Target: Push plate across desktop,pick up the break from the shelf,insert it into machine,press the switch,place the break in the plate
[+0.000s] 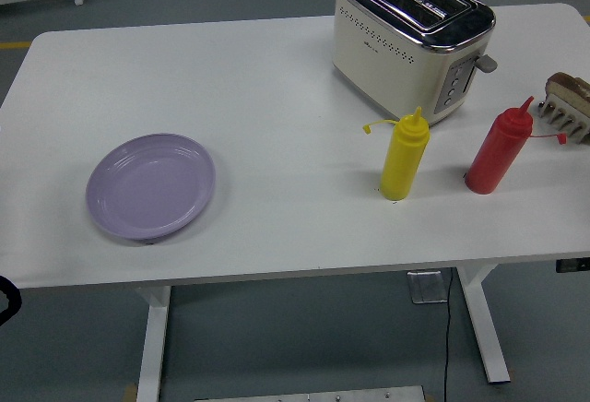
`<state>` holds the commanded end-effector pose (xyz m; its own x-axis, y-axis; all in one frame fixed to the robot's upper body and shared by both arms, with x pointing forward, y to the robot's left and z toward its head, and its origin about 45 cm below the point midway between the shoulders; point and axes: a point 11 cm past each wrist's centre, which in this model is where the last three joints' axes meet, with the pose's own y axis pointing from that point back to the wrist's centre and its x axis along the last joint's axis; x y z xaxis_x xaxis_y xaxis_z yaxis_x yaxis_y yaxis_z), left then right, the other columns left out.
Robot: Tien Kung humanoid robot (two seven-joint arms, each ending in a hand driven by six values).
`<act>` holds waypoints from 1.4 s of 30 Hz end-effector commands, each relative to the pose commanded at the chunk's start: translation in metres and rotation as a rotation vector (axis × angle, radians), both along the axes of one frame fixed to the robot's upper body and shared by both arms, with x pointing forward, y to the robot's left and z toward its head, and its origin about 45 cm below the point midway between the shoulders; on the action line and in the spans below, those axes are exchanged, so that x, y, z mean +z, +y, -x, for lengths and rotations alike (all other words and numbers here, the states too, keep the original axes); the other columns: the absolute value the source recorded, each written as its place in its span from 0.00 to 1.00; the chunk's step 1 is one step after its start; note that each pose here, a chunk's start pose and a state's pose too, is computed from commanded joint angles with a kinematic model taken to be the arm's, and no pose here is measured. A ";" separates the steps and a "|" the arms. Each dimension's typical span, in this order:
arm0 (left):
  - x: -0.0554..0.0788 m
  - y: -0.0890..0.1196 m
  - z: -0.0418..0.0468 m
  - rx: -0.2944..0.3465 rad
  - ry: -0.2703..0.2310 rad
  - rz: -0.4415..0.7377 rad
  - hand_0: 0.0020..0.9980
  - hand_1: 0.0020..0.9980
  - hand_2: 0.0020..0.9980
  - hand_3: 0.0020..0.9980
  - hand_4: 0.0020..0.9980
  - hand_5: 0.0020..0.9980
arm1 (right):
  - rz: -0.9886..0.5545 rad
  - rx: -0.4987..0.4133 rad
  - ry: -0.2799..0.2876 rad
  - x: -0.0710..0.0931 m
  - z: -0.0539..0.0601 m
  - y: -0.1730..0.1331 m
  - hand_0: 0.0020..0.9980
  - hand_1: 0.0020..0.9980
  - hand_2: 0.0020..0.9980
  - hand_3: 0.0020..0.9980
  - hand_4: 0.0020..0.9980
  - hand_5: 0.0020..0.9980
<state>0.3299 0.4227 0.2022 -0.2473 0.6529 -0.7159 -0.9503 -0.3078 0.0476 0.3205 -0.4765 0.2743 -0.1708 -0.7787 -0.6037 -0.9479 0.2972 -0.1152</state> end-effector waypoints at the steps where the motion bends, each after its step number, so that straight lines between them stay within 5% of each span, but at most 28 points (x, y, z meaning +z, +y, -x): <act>1: 0.000 0.000 -0.0001 -0.001 0.001 -0.001 0.81 0.85 0.89 0.78 0.62 1.00 | 0.000 0.000 0.000 0.000 0.000 0.000 0.78 0.73 0.73 0.72 0.50 0.59; 27: -0.047 -0.041 -0.0209 -0.122 0.132 -0.028 0.90 0.93 0.98 0.81 0.62 1.00 | 0.020 -0.008 -0.001 0.004 0.000 0.001 0.78 0.73 0.73 0.72 0.50 0.58; 33: -0.051 -0.057 -0.0275 -0.173 0.140 -0.024 0.91 0.92 0.98 0.82 0.63 1.00 | 0.141 -0.061 0.049 0.005 -0.003 0.005 0.78 0.73 0.73 0.72 0.51 0.53; 36: -0.053 -0.065 -0.0306 -0.199 0.146 -0.022 0.91 0.92 0.98 0.82 0.63 1.00 | 0.238 -0.109 0.093 0.005 -0.004 0.006 0.78 0.73 0.73 0.72 0.51 0.53; 37: -0.054 -0.067 -0.0313 -0.205 0.148 -0.021 0.90 0.93 0.98 0.81 0.63 1.00 | 0.267 -0.124 0.109 0.005 -0.004 0.006 0.80 0.76 0.75 0.74 0.59 0.42; 42: -0.060 -0.080 -0.0339 -0.241 0.164 -0.014 0.90 0.93 0.98 0.81 0.63 1.00 | 0.453 -0.183 0.218 0.004 -0.006 0.003 0.80 0.76 0.75 0.74 0.59 0.42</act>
<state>0.3638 0.3426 0.1425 -0.1957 0.7166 -0.6694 -0.9760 -0.0759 0.2041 0.3263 -0.4736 0.2783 -0.4119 -0.8988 -0.1497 -0.9015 0.4259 -0.0766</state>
